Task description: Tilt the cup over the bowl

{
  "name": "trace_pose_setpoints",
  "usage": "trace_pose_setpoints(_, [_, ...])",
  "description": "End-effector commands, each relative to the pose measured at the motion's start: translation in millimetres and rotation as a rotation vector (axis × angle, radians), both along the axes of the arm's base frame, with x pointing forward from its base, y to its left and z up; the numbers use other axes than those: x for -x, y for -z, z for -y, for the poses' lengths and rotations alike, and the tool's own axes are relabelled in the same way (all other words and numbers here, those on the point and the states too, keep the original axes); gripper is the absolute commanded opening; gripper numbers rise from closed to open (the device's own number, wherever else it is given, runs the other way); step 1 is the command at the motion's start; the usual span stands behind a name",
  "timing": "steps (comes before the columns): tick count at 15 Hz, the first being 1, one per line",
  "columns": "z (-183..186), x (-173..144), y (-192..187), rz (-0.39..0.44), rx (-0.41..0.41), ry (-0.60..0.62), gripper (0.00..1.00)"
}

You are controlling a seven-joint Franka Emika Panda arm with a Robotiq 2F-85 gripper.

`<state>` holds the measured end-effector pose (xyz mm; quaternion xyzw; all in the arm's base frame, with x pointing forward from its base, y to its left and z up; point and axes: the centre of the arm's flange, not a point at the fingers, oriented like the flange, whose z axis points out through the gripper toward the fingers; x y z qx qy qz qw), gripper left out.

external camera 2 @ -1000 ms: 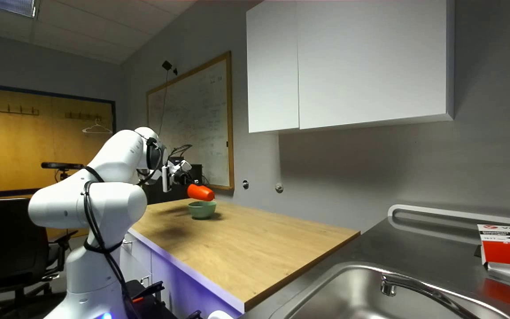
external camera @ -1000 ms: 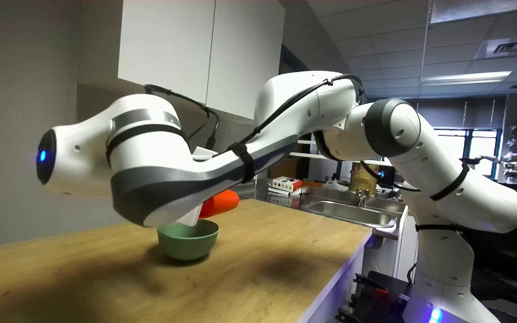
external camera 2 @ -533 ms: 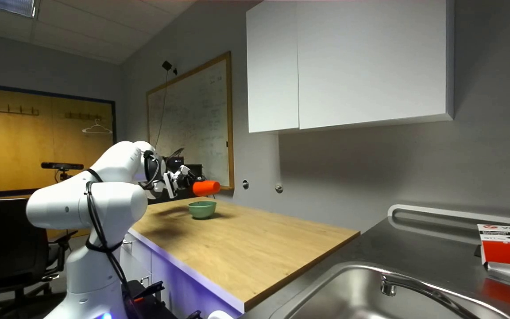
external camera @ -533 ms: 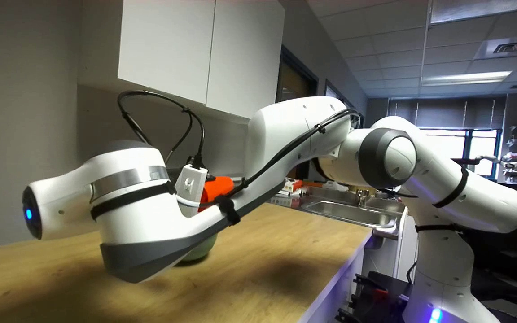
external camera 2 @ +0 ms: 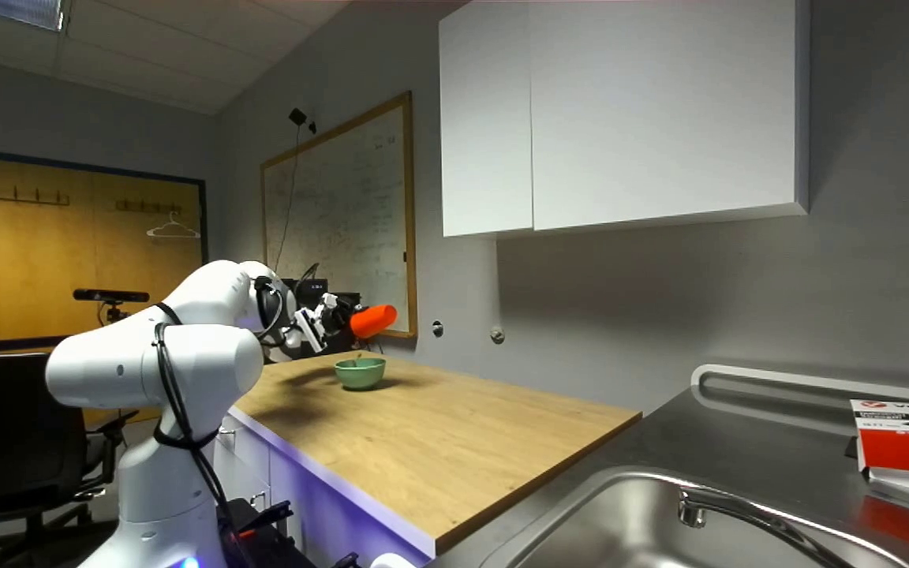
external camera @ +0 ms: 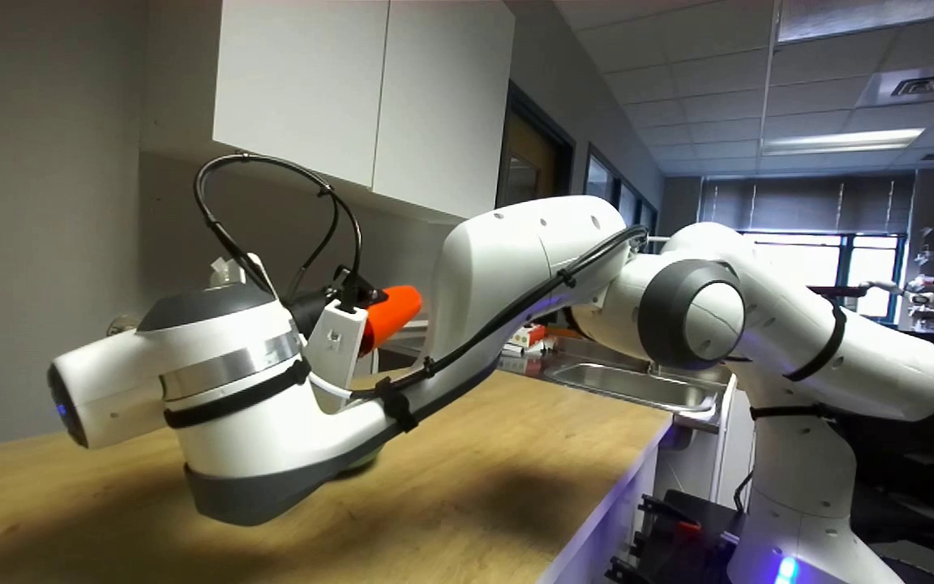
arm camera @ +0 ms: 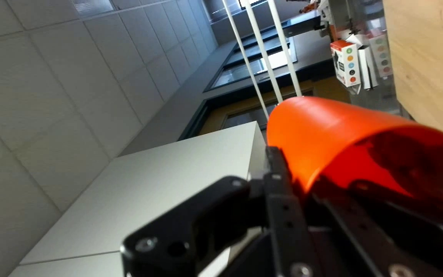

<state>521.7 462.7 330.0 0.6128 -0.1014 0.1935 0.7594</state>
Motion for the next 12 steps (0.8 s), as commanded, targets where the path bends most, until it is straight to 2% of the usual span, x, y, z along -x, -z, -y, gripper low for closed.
trace_pose_setpoints(1, [-7.9, -16.7, -7.1, 0.046, 0.054, 0.032, 0.01])
trace_pose_setpoints(7, [-1.3, -18.8, -10.6, 0.084, 0.095, 0.058, 0.01])
trace_pose_setpoints(12, [-2.7, -16.9, -10.8, 0.03, 0.091, 0.08, 0.02])
